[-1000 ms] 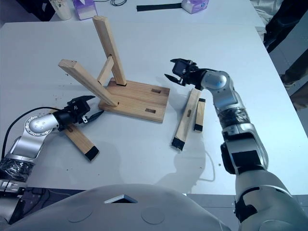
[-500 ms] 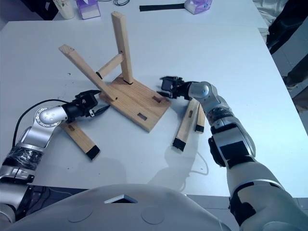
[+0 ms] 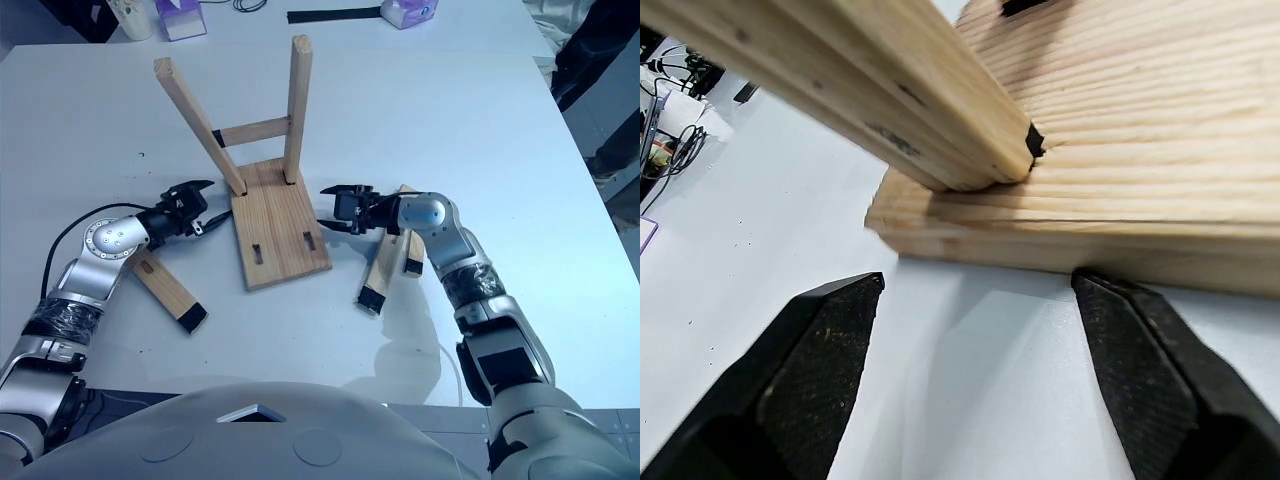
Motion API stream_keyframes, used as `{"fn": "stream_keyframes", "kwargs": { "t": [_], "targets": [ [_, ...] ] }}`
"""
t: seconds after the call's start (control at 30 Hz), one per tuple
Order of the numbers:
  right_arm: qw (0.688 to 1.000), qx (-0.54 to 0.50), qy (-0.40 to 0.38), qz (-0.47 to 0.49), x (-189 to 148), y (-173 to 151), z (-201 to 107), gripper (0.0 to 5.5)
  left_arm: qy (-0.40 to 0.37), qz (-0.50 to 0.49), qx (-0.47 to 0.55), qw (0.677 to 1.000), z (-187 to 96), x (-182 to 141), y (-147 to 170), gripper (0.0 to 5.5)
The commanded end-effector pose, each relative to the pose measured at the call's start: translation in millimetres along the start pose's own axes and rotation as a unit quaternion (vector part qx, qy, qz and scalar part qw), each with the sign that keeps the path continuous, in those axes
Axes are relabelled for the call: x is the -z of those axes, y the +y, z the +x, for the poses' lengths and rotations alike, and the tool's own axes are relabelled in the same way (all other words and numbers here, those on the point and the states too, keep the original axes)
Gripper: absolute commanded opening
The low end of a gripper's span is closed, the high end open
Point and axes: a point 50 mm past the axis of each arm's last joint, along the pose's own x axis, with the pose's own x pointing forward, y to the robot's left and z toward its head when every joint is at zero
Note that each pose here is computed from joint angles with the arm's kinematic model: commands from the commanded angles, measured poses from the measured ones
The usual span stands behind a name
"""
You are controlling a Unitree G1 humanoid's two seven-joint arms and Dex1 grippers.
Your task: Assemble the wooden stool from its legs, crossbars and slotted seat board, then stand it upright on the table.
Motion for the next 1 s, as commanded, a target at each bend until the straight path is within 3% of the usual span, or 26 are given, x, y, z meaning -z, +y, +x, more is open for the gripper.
{"fn": "stream_keyframes", "kwargs": {
  "t": [0.03, 0.67, 1.0],
  "targets": [
    [1.000, -0.021, -0.012, -0.007, -7.7, 7.0, 2.1, 2.81, 0.023, -0.021, 0.037, 0.999, -2.2, 12.1, -26.1, 3.52],
    [1.000, 0.016, -0.007, 0.000, -21.6, 8.0, -20.2, 2.81, 0.008, -0.011, 0.057, 0.998, -10.1, 5.7, -22.1, 3.52],
    [0.981, 0.167, -0.034, 0.089, -45.3, -18.5, -65.2, 2.81, 0.009, -0.028, 0.013, 0.999, -25.7, 6.6, -12.8, 3.52]
  ]
}}
